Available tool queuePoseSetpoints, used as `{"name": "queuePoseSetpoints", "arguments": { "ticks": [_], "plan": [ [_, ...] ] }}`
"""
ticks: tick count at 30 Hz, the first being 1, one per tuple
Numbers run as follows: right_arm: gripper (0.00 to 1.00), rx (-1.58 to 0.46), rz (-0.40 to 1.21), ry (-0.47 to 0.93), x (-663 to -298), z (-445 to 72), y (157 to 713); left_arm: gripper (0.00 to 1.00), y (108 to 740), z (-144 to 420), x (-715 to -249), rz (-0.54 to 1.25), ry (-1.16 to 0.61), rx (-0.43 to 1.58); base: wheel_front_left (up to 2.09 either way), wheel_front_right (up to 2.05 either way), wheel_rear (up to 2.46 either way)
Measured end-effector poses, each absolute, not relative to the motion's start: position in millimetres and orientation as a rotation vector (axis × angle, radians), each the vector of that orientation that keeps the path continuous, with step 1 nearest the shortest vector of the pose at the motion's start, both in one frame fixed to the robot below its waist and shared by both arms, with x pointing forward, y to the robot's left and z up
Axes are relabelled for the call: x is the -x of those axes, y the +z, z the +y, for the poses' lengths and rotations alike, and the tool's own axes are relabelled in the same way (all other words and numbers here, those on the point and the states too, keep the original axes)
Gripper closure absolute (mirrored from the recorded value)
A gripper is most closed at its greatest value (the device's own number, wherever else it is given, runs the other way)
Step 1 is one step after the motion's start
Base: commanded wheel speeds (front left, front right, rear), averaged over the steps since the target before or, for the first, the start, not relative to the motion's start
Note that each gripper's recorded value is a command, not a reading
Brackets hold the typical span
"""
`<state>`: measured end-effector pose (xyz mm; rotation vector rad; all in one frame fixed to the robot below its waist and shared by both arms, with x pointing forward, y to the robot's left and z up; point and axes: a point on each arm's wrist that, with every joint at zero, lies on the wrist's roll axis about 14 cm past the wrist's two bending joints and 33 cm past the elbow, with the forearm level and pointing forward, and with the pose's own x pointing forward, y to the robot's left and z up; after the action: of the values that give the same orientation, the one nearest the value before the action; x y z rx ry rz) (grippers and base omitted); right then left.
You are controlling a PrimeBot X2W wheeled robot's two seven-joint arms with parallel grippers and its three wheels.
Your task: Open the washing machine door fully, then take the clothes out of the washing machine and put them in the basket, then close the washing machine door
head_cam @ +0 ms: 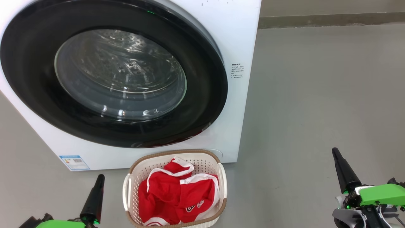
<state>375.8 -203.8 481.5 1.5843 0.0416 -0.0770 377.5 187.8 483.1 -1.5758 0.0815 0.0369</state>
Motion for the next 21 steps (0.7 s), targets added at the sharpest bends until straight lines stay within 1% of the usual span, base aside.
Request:
{"name": "queuePoseSetpoints", "arguments": {
  "ticks": [21],
  "plan": [
    [1.0, -1.585, 0.04, -0.078, -375.8, -204.2, 481.5, 1.0, 483.1, 187.8, -377.5, 0.08, 0.038, 1.578, 0.0, 0.0, 0.0]
  ]
}}
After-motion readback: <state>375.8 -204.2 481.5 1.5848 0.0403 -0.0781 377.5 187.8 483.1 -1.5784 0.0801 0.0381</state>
